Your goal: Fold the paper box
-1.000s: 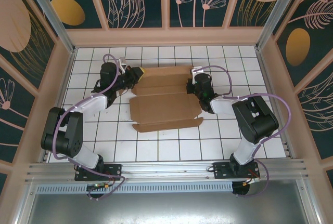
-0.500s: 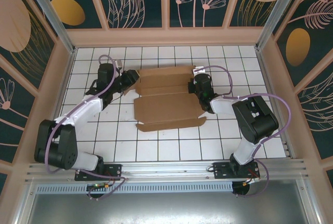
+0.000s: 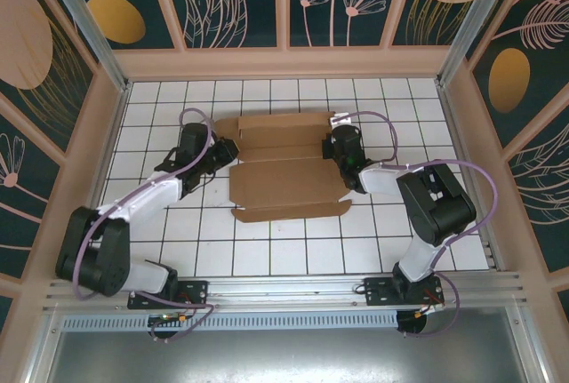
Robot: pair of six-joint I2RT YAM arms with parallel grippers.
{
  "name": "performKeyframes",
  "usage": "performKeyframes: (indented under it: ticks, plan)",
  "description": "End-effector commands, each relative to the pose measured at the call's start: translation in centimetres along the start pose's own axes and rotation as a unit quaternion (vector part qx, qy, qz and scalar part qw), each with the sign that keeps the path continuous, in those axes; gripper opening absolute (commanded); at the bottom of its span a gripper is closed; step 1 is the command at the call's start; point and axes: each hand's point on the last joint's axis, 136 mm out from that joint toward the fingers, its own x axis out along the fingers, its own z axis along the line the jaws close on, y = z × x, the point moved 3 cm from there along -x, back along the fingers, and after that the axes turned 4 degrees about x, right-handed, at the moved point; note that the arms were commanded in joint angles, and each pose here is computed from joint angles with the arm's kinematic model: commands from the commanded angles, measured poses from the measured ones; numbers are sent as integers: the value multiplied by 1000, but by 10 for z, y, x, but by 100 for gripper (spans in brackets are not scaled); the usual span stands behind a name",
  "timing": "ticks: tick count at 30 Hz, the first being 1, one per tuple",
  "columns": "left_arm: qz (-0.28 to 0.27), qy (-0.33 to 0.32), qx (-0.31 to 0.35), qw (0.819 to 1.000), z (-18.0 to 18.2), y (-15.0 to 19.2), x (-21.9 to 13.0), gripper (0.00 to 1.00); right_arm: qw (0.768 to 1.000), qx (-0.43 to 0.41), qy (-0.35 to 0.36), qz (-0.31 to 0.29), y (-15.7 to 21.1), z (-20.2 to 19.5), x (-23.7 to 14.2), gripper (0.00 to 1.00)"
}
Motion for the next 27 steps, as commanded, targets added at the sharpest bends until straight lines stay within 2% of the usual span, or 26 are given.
performKeyframes:
  ticks: [1, 7, 17, 22, 27]
  plan:
    - [-2, -23, -10, 1000, 5, -6, 18, 14, 1000, 3, 8, -8, -8, -1, 2, 0]
    - [-9, -59, -14, 998, 13, -20, 42, 11, 1000, -5, 10, -4, -6, -2, 1, 0]
    - [-3, -156, -51, 986, 60, -18, 58, 12, 1000, -16, 13, -5, -5, -3, 2, 0]
    - [-46, -162, -72, 983, 69, -38, 38, 20, 1000, -16, 11, -5, -5, -1, 4, 0]
    - [-46, -154, -81, 984, 70, -51, 45, 26, 1000, -13, 4, 3, -1, 1, 8, 0]
